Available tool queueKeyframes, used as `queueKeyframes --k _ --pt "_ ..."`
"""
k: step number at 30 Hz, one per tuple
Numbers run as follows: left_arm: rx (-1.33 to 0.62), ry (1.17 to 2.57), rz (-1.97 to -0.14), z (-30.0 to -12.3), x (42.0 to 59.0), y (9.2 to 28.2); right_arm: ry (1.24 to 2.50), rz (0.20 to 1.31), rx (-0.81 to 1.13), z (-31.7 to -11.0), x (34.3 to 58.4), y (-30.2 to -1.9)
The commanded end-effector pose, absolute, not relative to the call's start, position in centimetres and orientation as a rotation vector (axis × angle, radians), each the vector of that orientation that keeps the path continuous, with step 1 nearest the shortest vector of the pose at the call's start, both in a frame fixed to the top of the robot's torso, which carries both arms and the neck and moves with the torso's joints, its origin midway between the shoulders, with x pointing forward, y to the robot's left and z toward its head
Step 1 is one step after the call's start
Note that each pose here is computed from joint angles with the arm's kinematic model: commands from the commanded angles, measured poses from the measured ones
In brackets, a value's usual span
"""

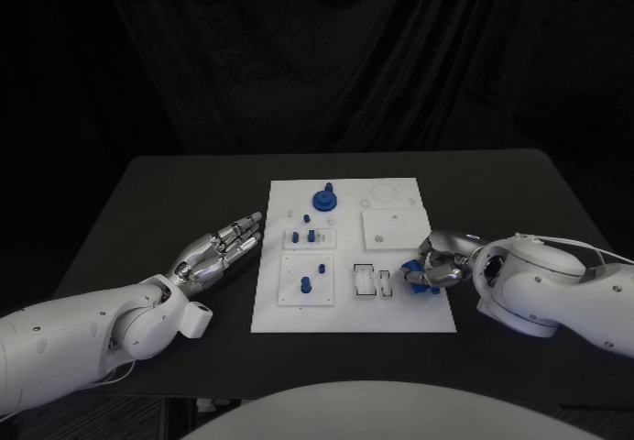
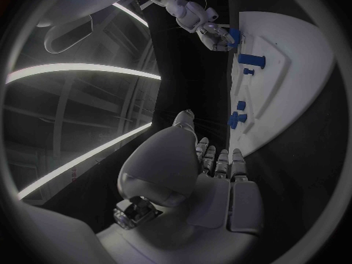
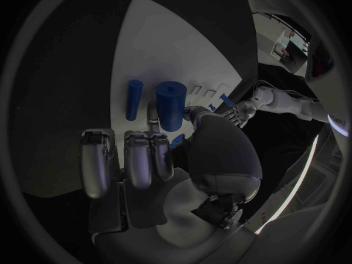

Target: Assemble the parts on the task board

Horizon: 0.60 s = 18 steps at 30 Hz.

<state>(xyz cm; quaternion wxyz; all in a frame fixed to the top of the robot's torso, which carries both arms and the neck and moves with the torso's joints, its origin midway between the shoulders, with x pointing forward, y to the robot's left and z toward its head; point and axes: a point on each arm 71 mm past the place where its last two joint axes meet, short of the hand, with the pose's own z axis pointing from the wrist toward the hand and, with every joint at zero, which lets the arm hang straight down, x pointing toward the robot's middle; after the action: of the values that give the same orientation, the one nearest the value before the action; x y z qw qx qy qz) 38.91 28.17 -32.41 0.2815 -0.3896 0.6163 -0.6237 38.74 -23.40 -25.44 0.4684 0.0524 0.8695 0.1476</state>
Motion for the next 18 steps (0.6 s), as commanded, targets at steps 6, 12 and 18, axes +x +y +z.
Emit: queueKeyframes --k 6,12,18 --pt "-1.0 1.546 -1.75 -31.6 38.9 28.0 2.198 0.525 0.483 -23.2 39.6 -22.8" --pt "-1.001 1.548 -1.753 -31.6 38.9 27.9 2.24 0.563 0.51 -23.2 40.1 -21.5" --pt "-1.001 1.55 -1.754 -31.7 39.0 27.8 2.279 0.574 0.516 -24.3 39.9 -20.7"
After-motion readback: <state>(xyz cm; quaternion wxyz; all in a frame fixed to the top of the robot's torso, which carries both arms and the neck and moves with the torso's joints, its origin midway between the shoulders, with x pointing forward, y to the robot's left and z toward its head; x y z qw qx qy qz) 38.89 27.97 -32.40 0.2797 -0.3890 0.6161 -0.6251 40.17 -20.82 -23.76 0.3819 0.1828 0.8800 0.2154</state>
